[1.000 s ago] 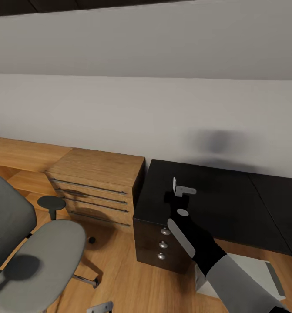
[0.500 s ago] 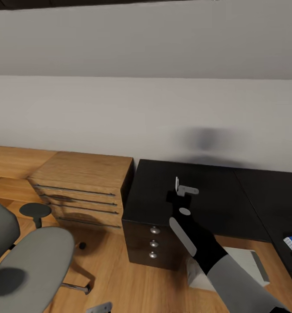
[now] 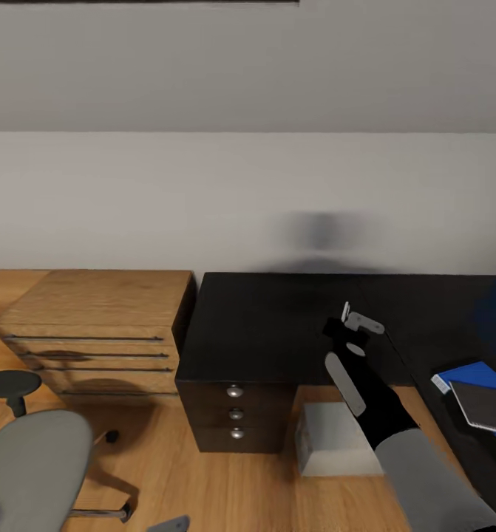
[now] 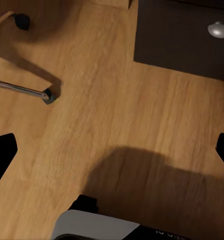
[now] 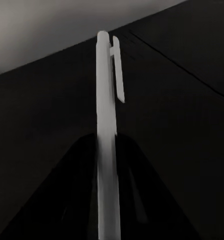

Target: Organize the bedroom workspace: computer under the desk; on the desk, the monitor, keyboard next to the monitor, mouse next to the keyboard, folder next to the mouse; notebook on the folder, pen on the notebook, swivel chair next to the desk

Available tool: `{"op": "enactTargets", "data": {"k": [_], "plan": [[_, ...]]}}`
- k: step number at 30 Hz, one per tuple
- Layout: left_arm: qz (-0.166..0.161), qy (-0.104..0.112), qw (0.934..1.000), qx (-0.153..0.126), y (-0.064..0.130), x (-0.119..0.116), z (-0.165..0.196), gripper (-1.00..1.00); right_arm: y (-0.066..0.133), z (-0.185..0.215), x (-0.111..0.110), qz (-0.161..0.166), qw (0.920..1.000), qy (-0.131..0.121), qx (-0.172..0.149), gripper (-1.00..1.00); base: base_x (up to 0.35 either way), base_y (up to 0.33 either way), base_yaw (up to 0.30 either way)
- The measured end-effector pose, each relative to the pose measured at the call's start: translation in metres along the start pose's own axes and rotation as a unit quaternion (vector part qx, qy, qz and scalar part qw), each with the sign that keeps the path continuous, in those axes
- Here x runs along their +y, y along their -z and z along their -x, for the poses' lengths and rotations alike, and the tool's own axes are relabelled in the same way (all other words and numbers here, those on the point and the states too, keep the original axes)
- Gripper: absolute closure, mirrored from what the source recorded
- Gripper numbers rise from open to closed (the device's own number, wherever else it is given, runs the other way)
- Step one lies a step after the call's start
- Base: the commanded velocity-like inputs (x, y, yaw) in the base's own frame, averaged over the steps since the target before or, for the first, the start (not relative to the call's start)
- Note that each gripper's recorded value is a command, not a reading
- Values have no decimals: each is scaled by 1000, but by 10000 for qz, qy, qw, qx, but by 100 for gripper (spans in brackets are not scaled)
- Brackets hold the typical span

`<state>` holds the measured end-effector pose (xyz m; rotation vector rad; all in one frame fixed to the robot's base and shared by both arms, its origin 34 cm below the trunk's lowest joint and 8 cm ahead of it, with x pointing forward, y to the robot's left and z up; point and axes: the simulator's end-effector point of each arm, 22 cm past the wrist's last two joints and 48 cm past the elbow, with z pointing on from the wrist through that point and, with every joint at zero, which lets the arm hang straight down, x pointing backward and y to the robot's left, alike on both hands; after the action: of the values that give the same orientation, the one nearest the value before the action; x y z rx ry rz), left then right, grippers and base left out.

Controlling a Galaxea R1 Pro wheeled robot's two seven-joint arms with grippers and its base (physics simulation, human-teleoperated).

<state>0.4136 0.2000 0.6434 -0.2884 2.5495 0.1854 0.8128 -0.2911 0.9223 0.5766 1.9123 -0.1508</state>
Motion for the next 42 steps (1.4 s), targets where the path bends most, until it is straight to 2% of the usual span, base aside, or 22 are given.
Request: {"op": "enactTargets", "data": {"k": [3, 6, 10, 11, 19, 28, 42], "plan": [[12, -14, 10000, 21, 0, 1, -2, -100, -7, 6, -20, -176, 9998, -106, -20, 100, 0, 0, -297], [31, -45, 10000, 61, -1, 2, -7, -100, -16, 18, -53, -448, 9987, -213, -94, 100, 0, 0, -297], [35, -54, 10000, 69, -1, 3, -8, -100, -20, 22, -68, -572, 9981, -214, -123, 100, 0, 0, -297], [40, -51, 10000, 72, -1, 3, -8, -100, -23, 25, -80, -670, 9974, -240, -135, 100, 0, 0, -297], [60, -67, 9999, 89, -1, 4, -10, -100, -31, 25, -121, -1055, 9934, -432, -77, 100, 0, -9, -297], [29, -84, 9999, 81, 0, 2, -10, -100, -35, 17, -143, -1283, 9902, -559, 33, 100, 0, -174, -295], [25, -98, 9999, 82, 0, 1, -10, -100, -36, 22, -139, -1196, 9910, -596, -119, 100, 0, -34, -44]]}}
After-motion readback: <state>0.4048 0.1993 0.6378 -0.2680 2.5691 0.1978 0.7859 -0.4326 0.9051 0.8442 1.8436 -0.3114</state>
